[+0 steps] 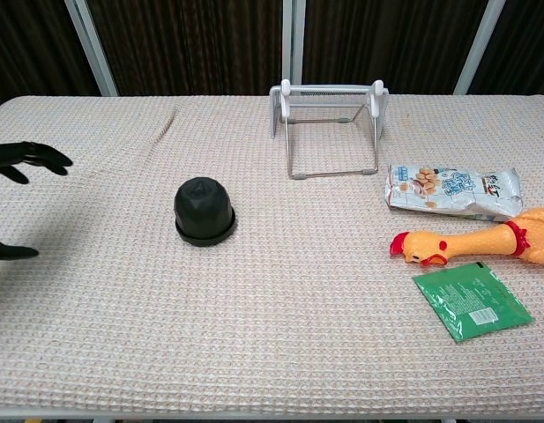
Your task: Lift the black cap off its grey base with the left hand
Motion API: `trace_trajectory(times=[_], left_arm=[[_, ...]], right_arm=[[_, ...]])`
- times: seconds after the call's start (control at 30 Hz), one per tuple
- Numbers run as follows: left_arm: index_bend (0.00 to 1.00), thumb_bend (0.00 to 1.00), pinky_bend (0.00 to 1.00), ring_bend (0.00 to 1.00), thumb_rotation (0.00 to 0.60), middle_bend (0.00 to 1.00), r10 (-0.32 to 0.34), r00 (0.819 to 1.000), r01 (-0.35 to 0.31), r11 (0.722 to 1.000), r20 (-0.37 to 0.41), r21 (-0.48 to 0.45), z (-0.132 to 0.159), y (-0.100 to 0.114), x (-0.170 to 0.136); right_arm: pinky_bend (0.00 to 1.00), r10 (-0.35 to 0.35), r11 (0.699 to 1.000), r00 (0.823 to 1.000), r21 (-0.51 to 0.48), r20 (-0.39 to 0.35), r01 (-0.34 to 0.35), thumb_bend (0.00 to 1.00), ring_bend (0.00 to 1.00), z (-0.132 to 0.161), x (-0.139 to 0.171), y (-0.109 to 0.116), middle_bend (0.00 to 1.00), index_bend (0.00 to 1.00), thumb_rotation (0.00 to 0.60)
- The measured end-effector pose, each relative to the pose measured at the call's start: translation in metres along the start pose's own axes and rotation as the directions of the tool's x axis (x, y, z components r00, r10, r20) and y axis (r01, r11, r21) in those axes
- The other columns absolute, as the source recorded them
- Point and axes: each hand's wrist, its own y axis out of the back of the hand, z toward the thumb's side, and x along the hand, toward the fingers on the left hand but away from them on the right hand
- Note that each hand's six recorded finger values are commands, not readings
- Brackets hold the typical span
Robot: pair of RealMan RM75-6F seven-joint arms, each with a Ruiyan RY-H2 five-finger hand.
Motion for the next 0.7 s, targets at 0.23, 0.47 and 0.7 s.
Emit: trace_trajectory(times=[0.23, 0.47, 0.7], left_arm=[[0.16, 0.07, 0.21, 0.11, 0.6, 0.16, -0.021, 1.0, 0.021, 0.999, -0.007, -0.038, 0.021, -0.02, 0.033], [0.16, 0.07, 0.21, 0.11, 0.6, 0.16, -0.04, 0.999, 0.039, 0.998, -0.011, -0.046, 0.033, -0.035, 0.057], [0.16, 0.07, 0.21, 0.11, 0.6, 0.16, -0.07, 0.997, 0.071, 0.995, 0.017, -0.066, 0.053, -0.049, 0.074]], right_arm=[[0.0, 0.006, 1.0, 1.0, 0.002, -0.024, -0.006, 0.19, 0.0, 0.008, -0.002, -0.005, 0.0, 0.0, 0.6], [0.0, 0.016, 1.0, 1.0, 0.003, -0.005, -0.016, 0.19, 0.0, 0.002, -0.003, -0.008, 0.0, 0.0, 0.6], [0.0, 0.022, 1.0, 1.0, -0.003, 0.009, -0.022, 0.19, 0.0, -0.004, -0.003, -0.009, 0.0, 0.0, 0.6]])
